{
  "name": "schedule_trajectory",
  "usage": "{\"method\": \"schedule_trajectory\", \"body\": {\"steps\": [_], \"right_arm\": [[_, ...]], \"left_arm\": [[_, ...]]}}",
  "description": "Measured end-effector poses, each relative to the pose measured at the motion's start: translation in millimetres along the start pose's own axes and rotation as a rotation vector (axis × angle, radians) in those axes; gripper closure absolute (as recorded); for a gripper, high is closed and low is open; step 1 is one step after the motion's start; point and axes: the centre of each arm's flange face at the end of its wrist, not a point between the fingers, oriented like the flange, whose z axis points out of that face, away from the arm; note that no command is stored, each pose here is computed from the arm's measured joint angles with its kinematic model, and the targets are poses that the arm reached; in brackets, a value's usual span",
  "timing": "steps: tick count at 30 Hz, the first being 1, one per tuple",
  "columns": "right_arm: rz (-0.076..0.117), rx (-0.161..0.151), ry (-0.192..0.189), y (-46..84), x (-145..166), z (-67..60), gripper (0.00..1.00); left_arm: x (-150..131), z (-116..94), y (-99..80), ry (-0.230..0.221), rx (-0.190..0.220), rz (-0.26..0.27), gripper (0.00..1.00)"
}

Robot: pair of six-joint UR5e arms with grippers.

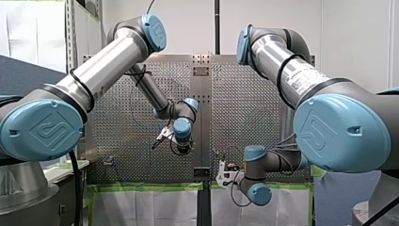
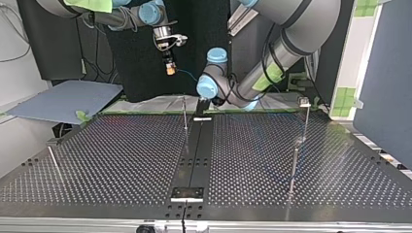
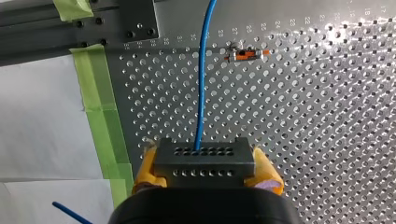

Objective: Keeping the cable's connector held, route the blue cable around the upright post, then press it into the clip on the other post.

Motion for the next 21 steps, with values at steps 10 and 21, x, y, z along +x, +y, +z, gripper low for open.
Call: {"method": "schedule_trajectory", "body": {"steps": [10,21], "right_arm": [[-0.003,-0.001,-0.009,-1.0,-1.1,-1.2,1.0],[-0.053,-0.011,-0.039,-0.1,-2.9,2.8,1.0]], "left_arm": [[26.9,-5.9,-37.2,0.059,0.105,0.042,0.0],[24.5,-12.1,-56.3,0.037,0.216,-0.052,0.0]]}}
